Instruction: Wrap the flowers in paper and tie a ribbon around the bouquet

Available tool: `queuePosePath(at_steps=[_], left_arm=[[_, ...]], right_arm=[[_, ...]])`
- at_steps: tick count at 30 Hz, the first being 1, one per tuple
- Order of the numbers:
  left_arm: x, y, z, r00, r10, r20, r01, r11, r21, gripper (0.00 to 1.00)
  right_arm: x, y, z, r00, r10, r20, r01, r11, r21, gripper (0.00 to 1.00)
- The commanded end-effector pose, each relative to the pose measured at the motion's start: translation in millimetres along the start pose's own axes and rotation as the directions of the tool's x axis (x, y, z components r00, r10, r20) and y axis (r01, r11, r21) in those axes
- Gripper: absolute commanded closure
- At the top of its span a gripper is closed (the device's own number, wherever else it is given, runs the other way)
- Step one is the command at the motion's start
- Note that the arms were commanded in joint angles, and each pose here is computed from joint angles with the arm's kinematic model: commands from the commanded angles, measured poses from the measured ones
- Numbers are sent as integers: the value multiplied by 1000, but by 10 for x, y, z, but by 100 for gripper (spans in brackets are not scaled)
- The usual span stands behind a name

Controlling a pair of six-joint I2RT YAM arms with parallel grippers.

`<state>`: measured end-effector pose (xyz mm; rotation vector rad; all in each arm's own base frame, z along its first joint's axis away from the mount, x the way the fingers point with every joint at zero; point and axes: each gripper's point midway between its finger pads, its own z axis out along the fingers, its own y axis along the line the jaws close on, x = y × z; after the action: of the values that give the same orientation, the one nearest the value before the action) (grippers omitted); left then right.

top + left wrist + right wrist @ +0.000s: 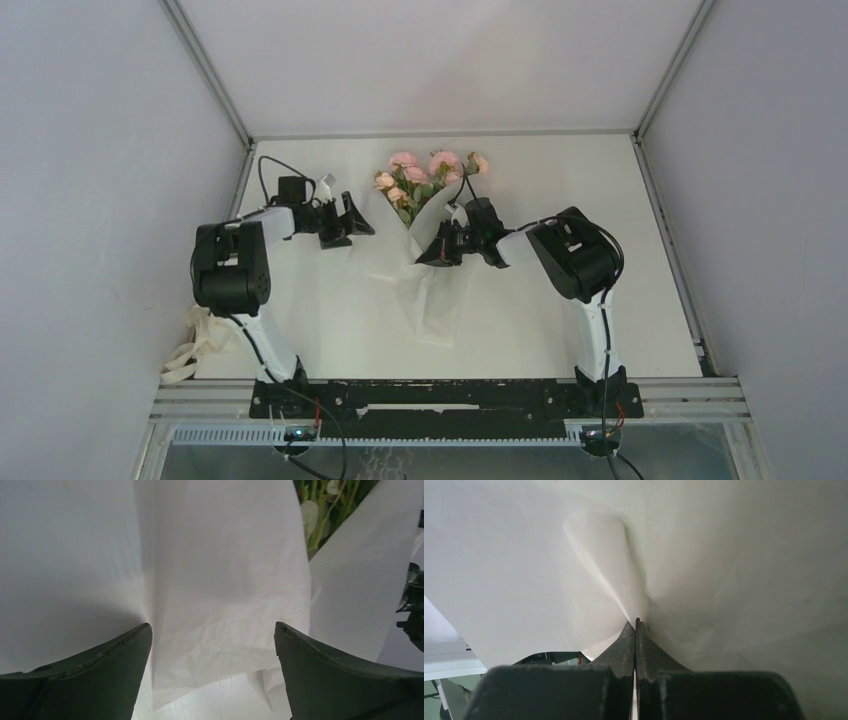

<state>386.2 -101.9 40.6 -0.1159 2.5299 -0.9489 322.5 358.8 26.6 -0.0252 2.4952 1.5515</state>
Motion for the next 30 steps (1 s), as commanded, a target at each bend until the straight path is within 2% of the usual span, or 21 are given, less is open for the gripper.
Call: queuePosePath(at_steps=[1, 5, 8, 11, 14, 15, 18, 21, 26, 30], left_arm=[[573, -43, 329, 980, -77, -185, 80, 997, 10, 0], [663, -308, 360, 970, -54, -236, 84, 990, 116, 2], [618, -485, 250, 975, -20, -223, 63, 981, 186, 12], [566, -654, 101, 981, 38, -190, 9, 970, 242, 34], [515, -828, -33, 983, 85, -162, -34, 955, 295, 60], [492, -867, -66, 984, 105, -147, -56, 952, 302, 69], [432, -945, -132, 982, 154, -113, -114, 948, 298, 97], [382, -1074, -171, 975, 195, -102, -155, 937, 312, 100], [294, -1324, -241, 958, 279, -72, -241, 912, 331, 100], [174, -1537, -291, 934, 356, -22, -330, 886, 327, 100]], right_arm=[[-128, 117, -53, 998, -48, 32, 48, 999, -2, 100], [-119, 95, -54, 999, -45, 29, 45, 999, 7, 100], [-119, 88, -49, 999, -42, 29, 42, 999, 8, 100], [-119, 99, -46, 999, -42, 29, 42, 999, 0, 100], [-131, 143, -56, 998, -54, 30, 54, 998, -15, 100], [-129, 160, -60, 998, -59, 30, 59, 998, -19, 96], [-145, 215, -96, 996, -82, 37, 83, 996, -15, 71], [-184, 319, -176, 991, -122, 58, 122, 993, 3, 55], [-261, 486, -312, 982, -163, 94, 163, 987, 10, 44], [-278, 580, -350, 988, -117, 100, 125, 989, -80, 32]])
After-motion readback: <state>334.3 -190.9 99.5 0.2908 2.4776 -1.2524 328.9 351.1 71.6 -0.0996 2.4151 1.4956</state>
